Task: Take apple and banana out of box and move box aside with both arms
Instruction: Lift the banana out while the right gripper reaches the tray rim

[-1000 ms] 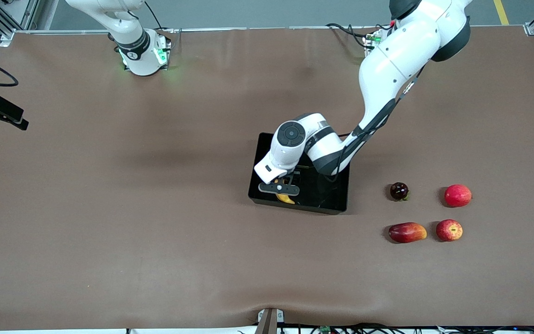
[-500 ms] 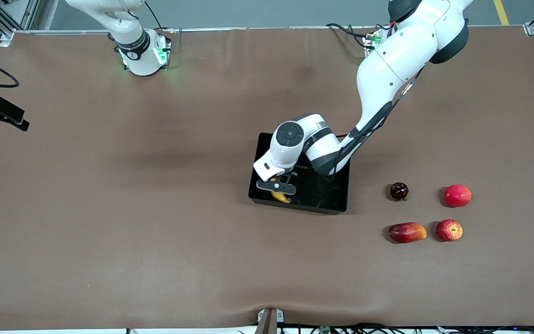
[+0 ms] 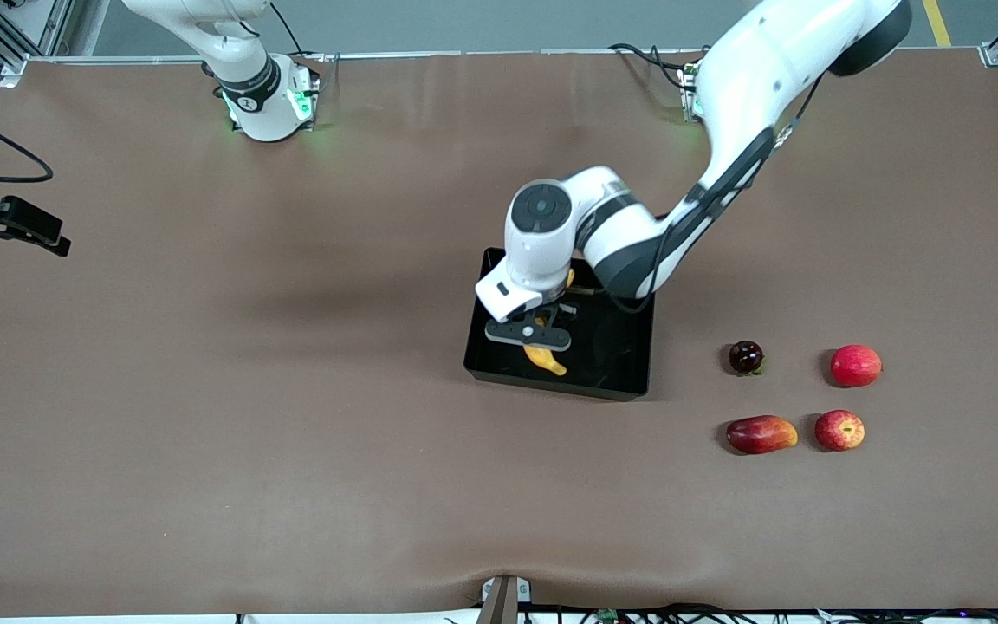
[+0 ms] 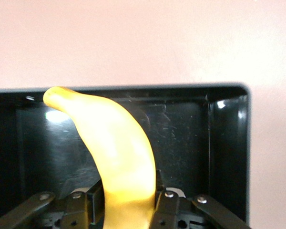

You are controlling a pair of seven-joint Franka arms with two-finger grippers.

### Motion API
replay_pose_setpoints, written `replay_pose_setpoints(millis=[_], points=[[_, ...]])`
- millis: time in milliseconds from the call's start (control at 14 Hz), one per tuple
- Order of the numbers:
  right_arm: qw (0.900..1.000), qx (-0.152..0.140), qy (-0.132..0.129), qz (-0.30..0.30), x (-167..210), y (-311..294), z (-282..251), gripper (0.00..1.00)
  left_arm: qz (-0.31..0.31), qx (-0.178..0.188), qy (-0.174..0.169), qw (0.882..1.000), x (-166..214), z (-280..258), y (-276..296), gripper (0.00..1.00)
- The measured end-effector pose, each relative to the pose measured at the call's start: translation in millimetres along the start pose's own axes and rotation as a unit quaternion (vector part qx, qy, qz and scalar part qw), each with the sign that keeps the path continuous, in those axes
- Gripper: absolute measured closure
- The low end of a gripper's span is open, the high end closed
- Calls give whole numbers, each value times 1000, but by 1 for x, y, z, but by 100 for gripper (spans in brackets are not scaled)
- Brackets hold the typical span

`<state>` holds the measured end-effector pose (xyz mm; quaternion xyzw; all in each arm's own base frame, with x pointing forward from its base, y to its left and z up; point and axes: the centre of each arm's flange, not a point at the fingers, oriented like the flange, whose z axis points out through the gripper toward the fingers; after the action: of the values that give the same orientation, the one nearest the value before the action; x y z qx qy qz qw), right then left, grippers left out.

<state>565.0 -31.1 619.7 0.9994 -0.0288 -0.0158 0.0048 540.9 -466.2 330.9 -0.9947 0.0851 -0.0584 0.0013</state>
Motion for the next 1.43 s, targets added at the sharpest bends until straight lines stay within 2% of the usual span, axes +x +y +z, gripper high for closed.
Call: replay_pose_setpoints(millis=[214, 429, 643, 786, 857, 1143, 1429], points=[[1000, -1, -25, -13, 11, -14, 26, 0, -12, -4, 12, 1000, 19, -44, -37, 63], [998, 2, -59, -38, 30, -46, 70, 0, -9, -3, -8, 1000, 40, -74, -103, 63], [994, 49, -76, -65, 37, -100, 98, 0, 11, 4, -46, 999, 52, -82, -188, 63], [991, 83, -74, -73, 47, -129, 120, 0, 25, 4, -66, 998, 54, -76, -246, 63], [991, 89, -71, -76, 53, -146, 134, 0, 33, 2, -74, 997, 52, -71, -274, 63], [994, 86, -49, -42, 63, -245, 201, 0, 65, -7, -98, 993, 43, -50, -387, 63], [996, 82, -35, -10, 25, -378, 264, 0, 106, -12, -101, 989, 32, -22, -453, 63]])
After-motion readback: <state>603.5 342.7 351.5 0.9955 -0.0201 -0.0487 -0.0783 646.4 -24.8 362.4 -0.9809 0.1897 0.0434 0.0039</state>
